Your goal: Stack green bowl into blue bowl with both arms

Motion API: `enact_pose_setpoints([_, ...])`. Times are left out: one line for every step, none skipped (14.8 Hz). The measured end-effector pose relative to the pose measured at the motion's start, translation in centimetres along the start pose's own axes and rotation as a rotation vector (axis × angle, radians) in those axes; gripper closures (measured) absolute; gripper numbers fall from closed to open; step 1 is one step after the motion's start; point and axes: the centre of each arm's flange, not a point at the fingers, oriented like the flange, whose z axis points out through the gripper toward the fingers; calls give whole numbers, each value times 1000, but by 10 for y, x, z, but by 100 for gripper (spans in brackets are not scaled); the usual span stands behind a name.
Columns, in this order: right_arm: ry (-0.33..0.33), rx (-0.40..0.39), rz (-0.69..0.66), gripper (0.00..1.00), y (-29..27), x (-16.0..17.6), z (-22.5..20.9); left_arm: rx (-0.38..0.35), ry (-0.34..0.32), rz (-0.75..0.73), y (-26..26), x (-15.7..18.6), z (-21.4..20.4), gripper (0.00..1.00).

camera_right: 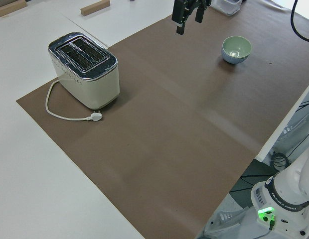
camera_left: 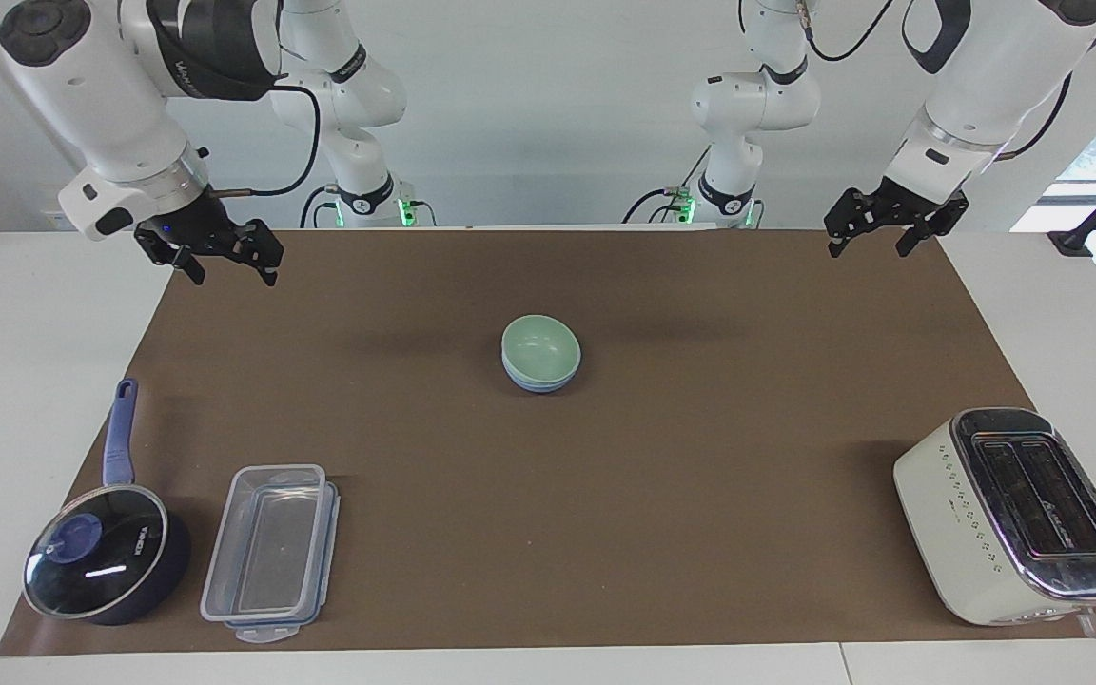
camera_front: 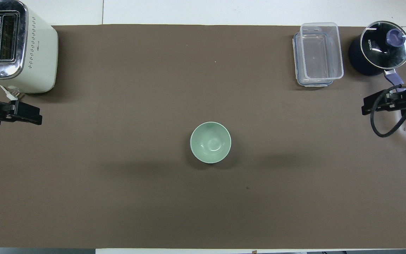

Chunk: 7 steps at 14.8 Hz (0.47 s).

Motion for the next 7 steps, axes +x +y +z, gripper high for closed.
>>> enact_pose_setpoints([0,-1,0,0,0,0,0,0,0,1,0,0,0,0])
enact_pose_setpoints([1,-1,2,0,1,0,0,0,0,2,1,0,0,0])
enact_pose_setpoints([4,-2,6,0,4,0,-2,0,0,4,2,0,1,0])
enact_pose_setpoints([8,-1,12,0,7,0,-4,1,0,5,3,0,1,0])
enact_pose_setpoints([10,-2,17,0,10,1,-5,1,0,6,4,0,1,0])
enact_pose_setpoints([10,-3,20,0,12,1,-5,1,0,7,4,0,2,0])
enact_pose_setpoints([11,-4,21,0,13,1,-5,1,0,7,4,0,2,0])
